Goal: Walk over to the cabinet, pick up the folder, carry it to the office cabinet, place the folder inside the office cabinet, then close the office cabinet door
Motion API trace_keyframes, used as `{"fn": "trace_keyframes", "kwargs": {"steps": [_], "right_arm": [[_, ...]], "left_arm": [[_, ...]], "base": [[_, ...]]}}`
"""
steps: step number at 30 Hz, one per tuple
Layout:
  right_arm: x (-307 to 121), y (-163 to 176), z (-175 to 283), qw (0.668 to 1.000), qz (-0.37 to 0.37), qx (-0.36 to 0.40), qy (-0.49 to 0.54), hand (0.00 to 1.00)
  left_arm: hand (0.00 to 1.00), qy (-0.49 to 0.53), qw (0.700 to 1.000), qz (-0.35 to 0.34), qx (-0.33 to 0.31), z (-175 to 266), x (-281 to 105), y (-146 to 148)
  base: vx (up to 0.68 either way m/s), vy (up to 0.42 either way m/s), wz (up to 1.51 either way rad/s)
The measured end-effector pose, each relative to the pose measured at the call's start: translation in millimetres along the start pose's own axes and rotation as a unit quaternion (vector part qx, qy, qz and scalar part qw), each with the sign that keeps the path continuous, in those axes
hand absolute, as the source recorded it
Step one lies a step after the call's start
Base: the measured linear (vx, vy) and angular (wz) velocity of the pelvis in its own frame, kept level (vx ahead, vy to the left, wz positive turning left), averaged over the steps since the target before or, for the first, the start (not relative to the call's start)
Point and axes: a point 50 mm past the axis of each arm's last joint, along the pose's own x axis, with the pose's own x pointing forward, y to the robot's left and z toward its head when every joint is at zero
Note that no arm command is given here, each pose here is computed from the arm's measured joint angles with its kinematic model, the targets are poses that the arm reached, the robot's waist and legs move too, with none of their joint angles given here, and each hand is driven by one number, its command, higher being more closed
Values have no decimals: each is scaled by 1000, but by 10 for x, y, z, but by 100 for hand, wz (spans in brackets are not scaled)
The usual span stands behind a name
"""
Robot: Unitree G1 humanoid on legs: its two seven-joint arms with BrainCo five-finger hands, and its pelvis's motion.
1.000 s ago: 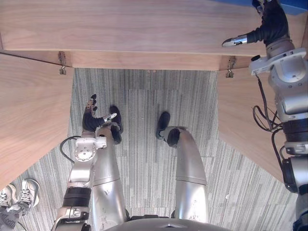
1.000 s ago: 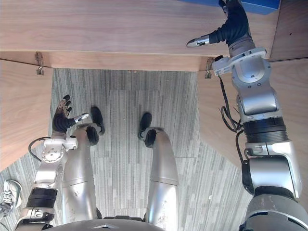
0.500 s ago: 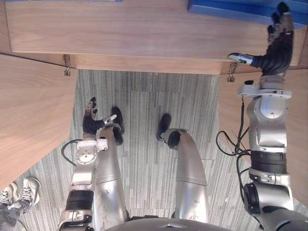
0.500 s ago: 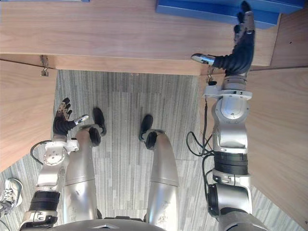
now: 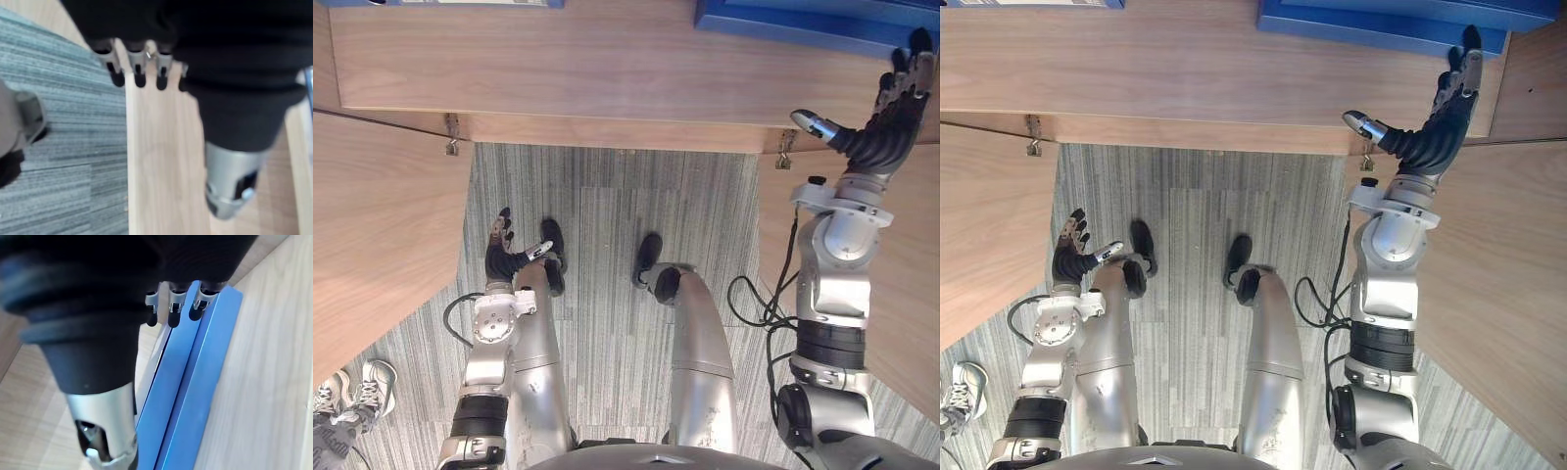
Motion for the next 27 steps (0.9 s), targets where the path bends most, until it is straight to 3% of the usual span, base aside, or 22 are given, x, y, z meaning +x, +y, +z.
{"fn": "trace_keyframes", "kwargs": {"steps": [8,19,27], "right_arm": [[-92,316,-86,999,2,24,23,100],[30,521,-73,999,27,-25,-1,100],[369,493,91,993,50,-90,-61,100]], "left_arm": [[0,-6,1000,2,4,8,-7,-36],[0,-8,1000,7,12,-1,-13,-54],[0,-3,1000,7,13,-40,-16,-54]], "base": [[0,0,0],[0,0,0],[-12,16,0]]}}
